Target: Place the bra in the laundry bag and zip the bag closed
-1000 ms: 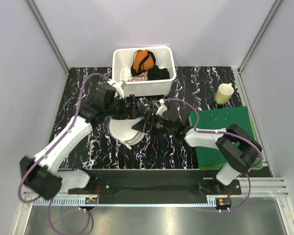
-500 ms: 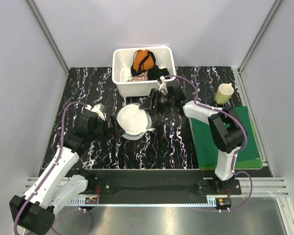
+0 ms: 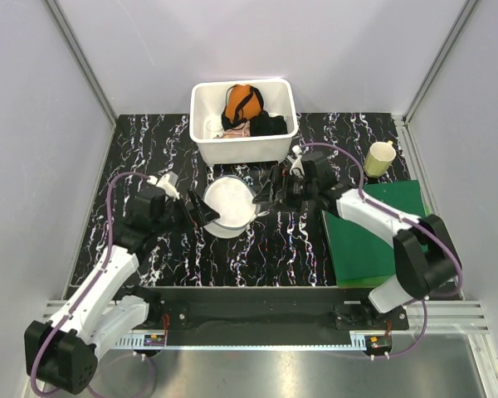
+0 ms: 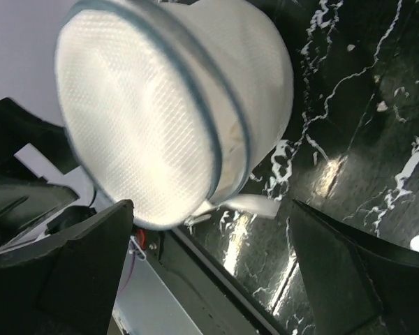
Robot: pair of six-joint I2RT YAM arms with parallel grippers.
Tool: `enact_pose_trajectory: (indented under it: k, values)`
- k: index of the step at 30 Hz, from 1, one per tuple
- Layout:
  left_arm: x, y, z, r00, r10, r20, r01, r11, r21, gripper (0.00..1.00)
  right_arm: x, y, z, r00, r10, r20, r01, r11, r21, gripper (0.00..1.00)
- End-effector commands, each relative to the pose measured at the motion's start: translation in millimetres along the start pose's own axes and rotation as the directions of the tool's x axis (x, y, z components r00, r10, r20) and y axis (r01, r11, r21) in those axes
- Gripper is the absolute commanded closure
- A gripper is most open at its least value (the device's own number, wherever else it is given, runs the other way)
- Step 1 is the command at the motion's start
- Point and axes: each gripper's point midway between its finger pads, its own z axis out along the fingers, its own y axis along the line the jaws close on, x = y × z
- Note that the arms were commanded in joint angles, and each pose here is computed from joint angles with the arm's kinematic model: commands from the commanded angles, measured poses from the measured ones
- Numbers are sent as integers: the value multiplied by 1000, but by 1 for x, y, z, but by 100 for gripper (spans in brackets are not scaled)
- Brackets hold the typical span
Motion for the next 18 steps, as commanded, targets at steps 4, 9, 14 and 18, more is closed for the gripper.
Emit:
enact_pose_trajectory:
  k: [4,9,14,18]
  values:
    - [11,-31,-27,999,13,36,-19,984,176,4,14,18,0,998,70,6,-67,982,-177,1]
    - [44,-51,-21,1000,-8,24,1,966,258,15,9,29,11,989,149,-7,-145,948,-282,0]
    - [48,-61,-11,990,25,136,-56,973,225,23,7,28,23,982,186,-24,-184,931,-315,14]
    - [55,-60,7,978,91,186,-128,973,194,36,3,37,23,958,281,-62,-284,889,-360,54]
